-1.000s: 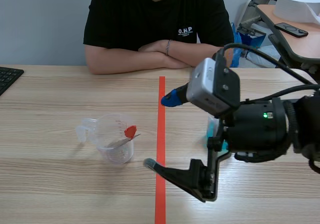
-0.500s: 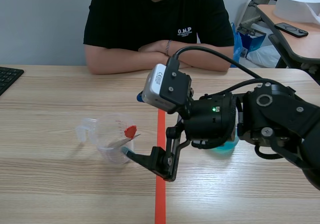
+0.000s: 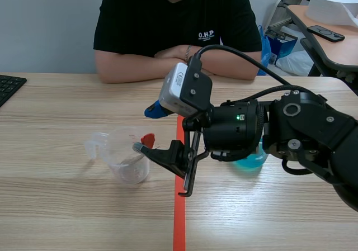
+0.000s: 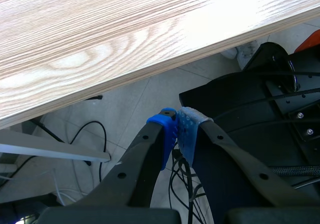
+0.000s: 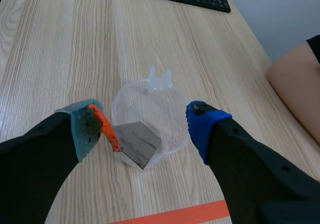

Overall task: Do the redox reaction experiment.
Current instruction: 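Lift the metal plate out of the left beaker, then move the plate over the blue solution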

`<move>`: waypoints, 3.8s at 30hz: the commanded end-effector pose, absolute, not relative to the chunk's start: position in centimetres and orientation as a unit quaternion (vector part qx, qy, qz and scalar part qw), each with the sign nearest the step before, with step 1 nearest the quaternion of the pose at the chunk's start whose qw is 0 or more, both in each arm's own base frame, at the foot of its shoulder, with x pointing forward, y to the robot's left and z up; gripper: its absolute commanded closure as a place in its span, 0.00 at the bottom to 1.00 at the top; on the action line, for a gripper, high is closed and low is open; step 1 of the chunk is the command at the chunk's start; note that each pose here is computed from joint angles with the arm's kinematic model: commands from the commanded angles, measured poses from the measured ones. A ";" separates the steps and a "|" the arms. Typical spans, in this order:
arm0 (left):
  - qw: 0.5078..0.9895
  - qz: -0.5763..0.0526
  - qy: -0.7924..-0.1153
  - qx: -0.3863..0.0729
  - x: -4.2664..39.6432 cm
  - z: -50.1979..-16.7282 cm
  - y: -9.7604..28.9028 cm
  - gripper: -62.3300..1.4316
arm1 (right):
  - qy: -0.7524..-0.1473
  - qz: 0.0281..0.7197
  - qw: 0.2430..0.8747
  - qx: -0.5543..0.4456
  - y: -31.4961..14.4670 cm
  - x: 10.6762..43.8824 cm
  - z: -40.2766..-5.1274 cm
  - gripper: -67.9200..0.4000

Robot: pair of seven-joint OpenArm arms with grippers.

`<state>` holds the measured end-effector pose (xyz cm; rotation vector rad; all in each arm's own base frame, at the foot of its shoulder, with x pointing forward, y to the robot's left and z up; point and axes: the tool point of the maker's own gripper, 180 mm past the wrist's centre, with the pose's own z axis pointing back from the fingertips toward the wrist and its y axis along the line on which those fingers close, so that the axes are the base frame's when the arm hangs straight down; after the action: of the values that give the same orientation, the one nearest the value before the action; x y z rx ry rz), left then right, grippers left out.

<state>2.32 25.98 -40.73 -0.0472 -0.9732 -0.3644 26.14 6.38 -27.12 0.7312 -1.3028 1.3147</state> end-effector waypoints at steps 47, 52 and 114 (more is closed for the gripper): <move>0.863 -0.176 -0.473 -0.021 2.5 -40.2 26.1 0.91 | -0.574 0.523 0.534 0.334 7.9 28.5 -17.0 0.97; 0.863 -0.176 -0.473 -0.021 2.5 -40.2 26.1 0.91 | -0.577 0.513 0.546 0.324 7.1 29.0 -14.9 0.97; 0.863 -0.176 -0.473 -0.021 2.5 -40.1 26.1 0.91 | -0.512 0.417 0.728 0.185 -11.5 33.3 -12.4 0.97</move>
<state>2.32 25.98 -40.73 -0.0471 -0.9734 -0.3640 33.11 -11.20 -13.28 0.4240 -1.1034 0.9141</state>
